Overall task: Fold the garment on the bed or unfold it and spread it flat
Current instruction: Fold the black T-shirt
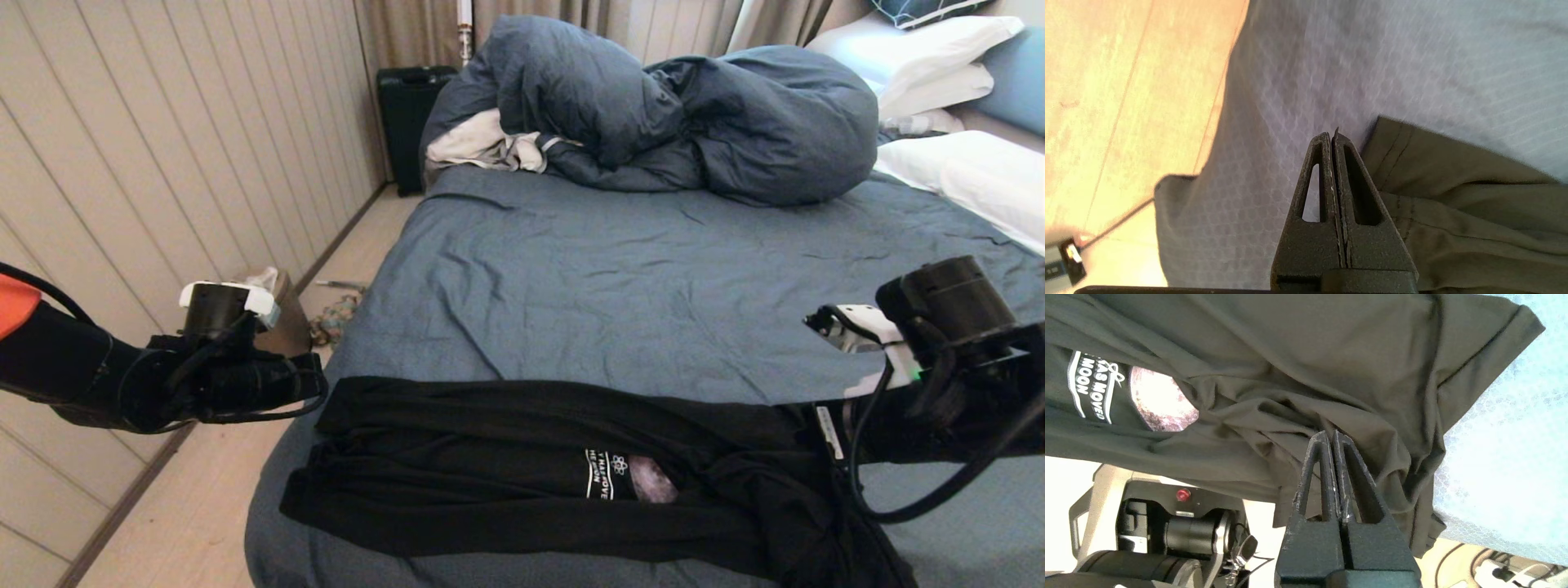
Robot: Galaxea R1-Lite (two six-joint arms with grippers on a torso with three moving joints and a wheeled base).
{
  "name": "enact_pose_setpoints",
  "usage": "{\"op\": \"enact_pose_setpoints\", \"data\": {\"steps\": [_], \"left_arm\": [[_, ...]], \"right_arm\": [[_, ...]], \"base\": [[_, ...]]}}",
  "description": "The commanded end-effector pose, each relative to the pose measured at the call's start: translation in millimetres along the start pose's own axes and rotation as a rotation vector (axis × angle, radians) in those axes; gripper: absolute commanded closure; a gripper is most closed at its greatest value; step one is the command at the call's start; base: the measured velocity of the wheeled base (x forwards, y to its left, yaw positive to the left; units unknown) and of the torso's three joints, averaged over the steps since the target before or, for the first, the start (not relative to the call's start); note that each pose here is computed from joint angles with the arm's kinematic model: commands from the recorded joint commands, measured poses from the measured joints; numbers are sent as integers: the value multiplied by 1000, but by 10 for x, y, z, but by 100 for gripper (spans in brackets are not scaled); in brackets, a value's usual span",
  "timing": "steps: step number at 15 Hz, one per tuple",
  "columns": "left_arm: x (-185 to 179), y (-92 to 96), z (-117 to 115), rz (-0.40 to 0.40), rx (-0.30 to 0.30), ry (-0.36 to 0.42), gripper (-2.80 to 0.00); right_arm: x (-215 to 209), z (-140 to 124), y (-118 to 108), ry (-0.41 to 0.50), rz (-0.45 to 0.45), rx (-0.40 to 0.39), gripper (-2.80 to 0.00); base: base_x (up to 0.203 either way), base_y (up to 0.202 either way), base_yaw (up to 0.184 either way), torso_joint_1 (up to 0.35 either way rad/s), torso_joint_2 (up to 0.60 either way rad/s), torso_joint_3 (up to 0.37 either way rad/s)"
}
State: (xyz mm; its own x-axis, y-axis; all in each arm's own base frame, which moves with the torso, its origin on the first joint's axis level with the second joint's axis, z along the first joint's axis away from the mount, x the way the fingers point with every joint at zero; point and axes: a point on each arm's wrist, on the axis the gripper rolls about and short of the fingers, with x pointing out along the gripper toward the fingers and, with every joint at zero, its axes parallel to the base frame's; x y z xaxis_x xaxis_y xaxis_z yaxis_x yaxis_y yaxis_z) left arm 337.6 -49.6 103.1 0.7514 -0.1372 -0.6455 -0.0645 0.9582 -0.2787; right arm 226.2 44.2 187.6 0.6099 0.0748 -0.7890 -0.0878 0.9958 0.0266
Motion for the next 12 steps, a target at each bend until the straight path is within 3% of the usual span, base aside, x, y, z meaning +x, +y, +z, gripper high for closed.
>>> {"op": "enact_pose_setpoints", "data": {"steps": [1, 12], "left_arm": [[79, -8, -49, 4, -1, 22, 0], [114, -68, -141, -5, 15, 54, 0]], "right_arm": [[62, -9, 11, 29, -10, -10, -280], [490, -83, 237, 203, 7, -96, -280]], "base": [[0, 0, 0, 0, 0, 0], [0, 0, 0, 0, 0, 0]]}}
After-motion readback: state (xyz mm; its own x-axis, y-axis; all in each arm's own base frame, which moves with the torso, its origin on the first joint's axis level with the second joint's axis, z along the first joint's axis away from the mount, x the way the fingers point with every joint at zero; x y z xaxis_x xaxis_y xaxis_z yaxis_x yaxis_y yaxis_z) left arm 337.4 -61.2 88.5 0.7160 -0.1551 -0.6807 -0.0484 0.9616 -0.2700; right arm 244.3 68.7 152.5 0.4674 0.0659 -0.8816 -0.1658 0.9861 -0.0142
